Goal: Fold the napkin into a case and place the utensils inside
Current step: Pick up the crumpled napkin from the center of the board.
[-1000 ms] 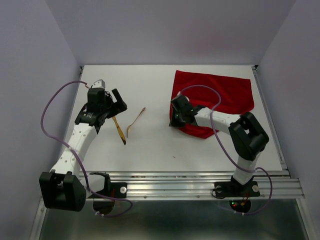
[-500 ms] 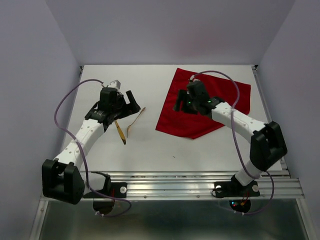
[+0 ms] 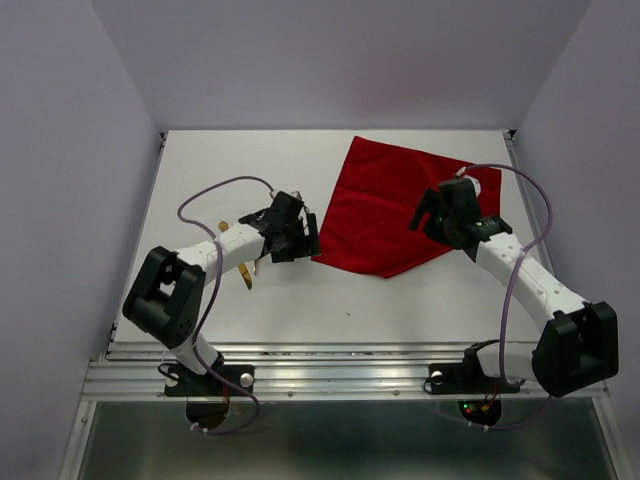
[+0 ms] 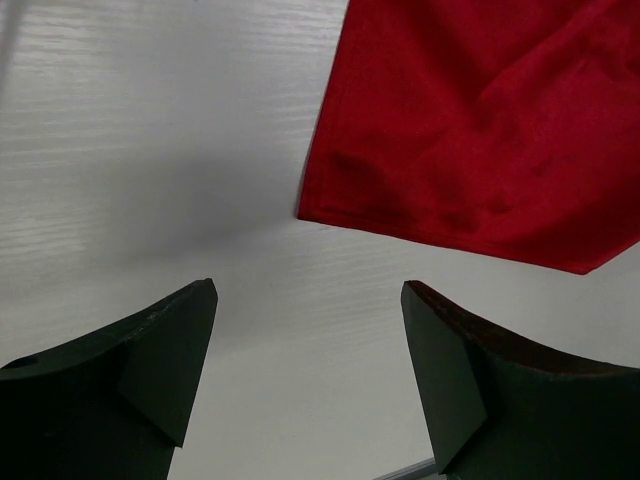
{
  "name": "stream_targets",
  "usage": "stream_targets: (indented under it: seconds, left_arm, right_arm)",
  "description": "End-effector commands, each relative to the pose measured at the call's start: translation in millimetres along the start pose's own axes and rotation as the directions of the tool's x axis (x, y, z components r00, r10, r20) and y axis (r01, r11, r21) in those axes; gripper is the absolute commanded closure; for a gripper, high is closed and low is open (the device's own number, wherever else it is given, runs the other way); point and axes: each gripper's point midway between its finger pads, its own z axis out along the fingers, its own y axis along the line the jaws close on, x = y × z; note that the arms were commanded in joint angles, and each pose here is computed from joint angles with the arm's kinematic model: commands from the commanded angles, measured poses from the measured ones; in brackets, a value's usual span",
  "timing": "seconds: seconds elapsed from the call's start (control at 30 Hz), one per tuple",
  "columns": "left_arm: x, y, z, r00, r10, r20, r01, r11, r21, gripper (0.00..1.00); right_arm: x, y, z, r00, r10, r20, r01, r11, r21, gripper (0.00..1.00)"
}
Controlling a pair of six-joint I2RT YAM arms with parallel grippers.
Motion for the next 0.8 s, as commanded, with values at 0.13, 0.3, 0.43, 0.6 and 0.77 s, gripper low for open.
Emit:
stream_targets:
  seconds: [0.13,0.3,0.43,0.6,0.77]
  left_arm:
    - [-9.9,-22.2,21.5,0.999,0.004,0.033,-0.001,0.996,-0.088,0.20]
    - [-15.1,-18.8,32.2,1.000,0.005,0.026,-0.001,0.989,-0.151,0.23]
    - [-14.3,-23.2,42.2,1.000,0.018,0.011,-0.016,0.986,-0.165,0.23]
    - [-3.4,-19.6,54.3,0.998,0.054,-0.025,-0.059,0.962,-0.266,0.26]
    - [14.6,-23.2,64.4,0.997,0.048,-0.066,-0.064,0.960,-0.272,0.35]
  right_arm:
    - [-16.9,-14.9,-21.4,0.996,0.014,0.088,-0.020,0.998,0.061,0.13]
    - [-17.3,-14.4,-23.0,0.996,0.014,0.089,-0.019,0.998,0.056,0.11]
    - [-20.6,-13.8,-22.7,0.995,0.010,0.096,-0.016,0.998,0.061,0.11]
    - [-24.9,-11.4,-19.4,0.995,0.001,0.095,-0.008,0.998,0.069,0.11]
    - [-28.7,-10.1,-17.9,0.995,-0.002,0.100,-0.005,0.997,0.076,0.11]
